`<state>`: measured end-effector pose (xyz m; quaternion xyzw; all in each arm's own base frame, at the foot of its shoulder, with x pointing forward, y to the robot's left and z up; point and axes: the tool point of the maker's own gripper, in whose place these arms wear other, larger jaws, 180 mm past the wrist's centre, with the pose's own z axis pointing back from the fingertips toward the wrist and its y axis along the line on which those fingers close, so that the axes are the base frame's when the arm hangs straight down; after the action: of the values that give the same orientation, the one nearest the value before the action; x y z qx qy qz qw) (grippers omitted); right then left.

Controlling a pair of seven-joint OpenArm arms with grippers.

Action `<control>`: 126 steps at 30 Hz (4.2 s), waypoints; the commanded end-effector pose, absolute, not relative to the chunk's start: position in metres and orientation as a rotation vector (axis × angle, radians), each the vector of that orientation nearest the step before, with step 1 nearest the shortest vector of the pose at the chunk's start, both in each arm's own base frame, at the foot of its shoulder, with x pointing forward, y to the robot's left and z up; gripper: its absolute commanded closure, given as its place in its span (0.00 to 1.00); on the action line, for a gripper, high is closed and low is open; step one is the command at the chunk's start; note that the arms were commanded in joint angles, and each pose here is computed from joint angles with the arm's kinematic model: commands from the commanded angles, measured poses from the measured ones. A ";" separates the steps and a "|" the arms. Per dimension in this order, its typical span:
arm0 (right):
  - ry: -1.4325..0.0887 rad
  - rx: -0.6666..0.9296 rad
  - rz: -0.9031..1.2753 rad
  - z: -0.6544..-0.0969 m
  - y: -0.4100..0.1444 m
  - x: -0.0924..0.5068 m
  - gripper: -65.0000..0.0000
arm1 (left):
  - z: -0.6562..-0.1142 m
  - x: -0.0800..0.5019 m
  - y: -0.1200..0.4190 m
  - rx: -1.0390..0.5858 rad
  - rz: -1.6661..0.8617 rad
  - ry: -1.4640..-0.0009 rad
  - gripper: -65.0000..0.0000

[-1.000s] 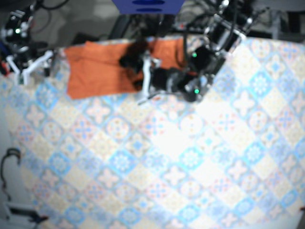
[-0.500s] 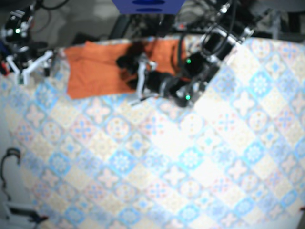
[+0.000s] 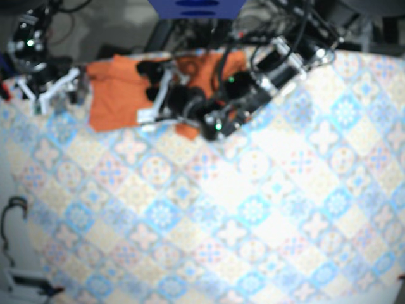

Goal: Fold the T-shirt properly
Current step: 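Press the folded end onto the strip and open the left gripper, then move the left gripper back to the folded end of the strip, then grasp the opposite end of the orange strip with the right gripper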

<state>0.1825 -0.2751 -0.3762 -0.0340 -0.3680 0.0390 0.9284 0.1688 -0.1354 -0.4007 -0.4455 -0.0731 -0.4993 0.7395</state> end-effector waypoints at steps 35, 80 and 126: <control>-0.793 -0.058 0.054 -0.371 -0.270 0.185 0.35 | -0.410 0.224 -0.030 -0.681 -1.075 -0.286 1.00; -0.792 -0.057 0.055 -0.372 -0.270 0.185 0.35 | -0.418 0.226 -0.138 -0.493 -1.414 -0.397 1.00; -0.598 0.661 -0.391 -0.441 -0.261 0.182 0.10 | -0.375 0.243 0.033 -0.421 -0.967 -0.614 0.32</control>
<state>0.1760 -0.2544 -0.4495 0.3201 -0.2739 -0.1974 0.8852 0.2360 0.0357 -0.3864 -0.1957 -0.2677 -0.4530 0.8276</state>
